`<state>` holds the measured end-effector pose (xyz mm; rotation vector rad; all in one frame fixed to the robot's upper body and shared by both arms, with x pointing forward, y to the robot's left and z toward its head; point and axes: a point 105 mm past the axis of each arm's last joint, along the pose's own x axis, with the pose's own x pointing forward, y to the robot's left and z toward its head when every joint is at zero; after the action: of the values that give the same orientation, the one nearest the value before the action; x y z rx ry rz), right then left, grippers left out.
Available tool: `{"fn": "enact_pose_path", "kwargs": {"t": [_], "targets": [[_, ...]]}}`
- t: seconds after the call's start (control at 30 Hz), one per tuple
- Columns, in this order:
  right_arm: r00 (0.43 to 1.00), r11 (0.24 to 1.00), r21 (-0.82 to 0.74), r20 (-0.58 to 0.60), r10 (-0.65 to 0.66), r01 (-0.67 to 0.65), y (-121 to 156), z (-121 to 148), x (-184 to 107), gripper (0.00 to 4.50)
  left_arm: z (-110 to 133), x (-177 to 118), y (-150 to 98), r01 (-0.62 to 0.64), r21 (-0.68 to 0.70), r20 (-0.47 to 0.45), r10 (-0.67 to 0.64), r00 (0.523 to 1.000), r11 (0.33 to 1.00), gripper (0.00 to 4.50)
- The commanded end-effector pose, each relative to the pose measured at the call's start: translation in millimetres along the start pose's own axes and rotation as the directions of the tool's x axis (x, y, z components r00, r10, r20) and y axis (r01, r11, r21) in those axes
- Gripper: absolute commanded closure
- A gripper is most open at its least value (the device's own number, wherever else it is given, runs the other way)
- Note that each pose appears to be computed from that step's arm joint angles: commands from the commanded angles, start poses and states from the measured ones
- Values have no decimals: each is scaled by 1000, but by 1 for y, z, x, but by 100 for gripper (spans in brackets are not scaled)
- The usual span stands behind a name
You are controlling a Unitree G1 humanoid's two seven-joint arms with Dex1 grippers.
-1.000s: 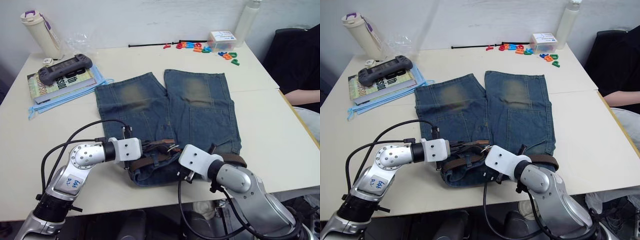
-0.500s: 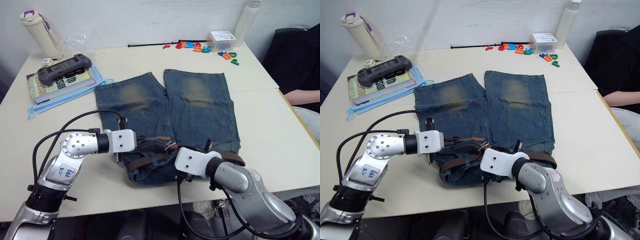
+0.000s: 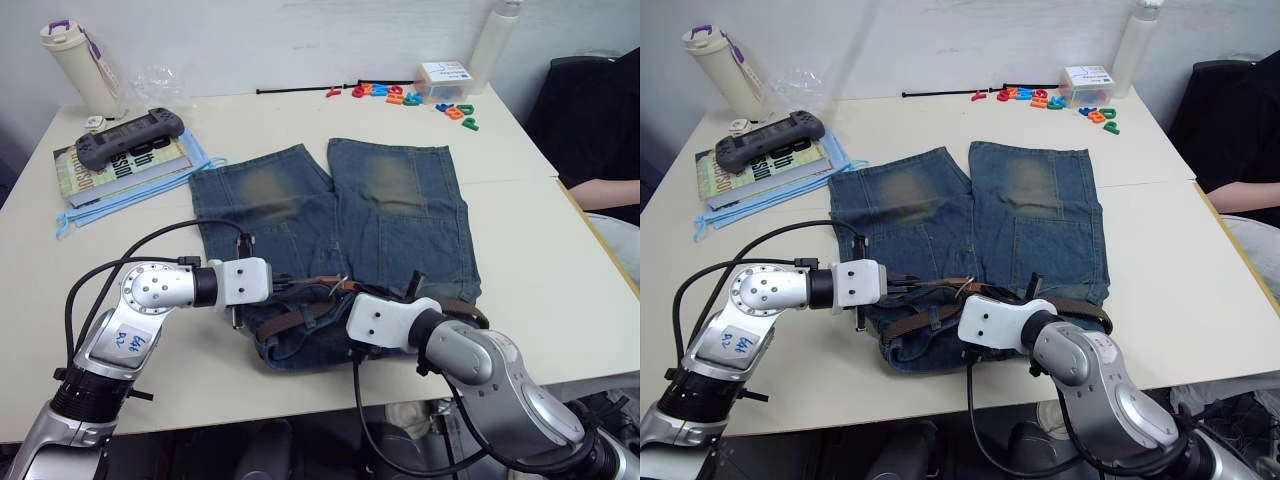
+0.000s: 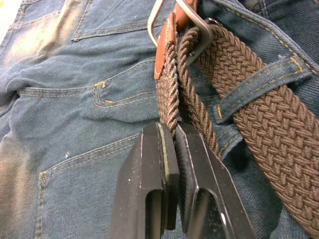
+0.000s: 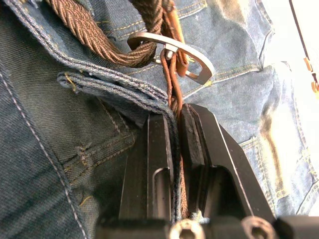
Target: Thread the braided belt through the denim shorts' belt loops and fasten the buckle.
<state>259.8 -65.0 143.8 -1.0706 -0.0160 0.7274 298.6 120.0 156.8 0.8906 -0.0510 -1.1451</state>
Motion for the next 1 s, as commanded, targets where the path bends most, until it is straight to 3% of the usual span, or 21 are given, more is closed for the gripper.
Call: {"fn": "enact_pose_path", "kwargs": {"t": [0.03,0.37,0.57,0.8,0.83,1.0], "targets": [[998,999,-43,50,-30,32,-6,12,-2,448,16,1,7,-33,40,41,32,999,999,450],[998,999,-46,50,-22,25,-5,12,-2,448,30,22,-11,25,13,117,-26,993,1000,450],[999,999,-34,45,12,-10,0,10,-4,448,28,44,-20,39,-73,153,-27,988,997,450],[998,998,27,24,55,-56,6,5,-12,448,28,64,-31,70,-84,166,-55,985,994,450],[998,998,35,23,52,-53,5,5,-13,356,28,65,-32,72,-84,167,-57,984,994,450],[999,994,105,9,38,-39,0,3,-21,146,26,70,-39,86,-87,170,-70,983,992,450]]}}
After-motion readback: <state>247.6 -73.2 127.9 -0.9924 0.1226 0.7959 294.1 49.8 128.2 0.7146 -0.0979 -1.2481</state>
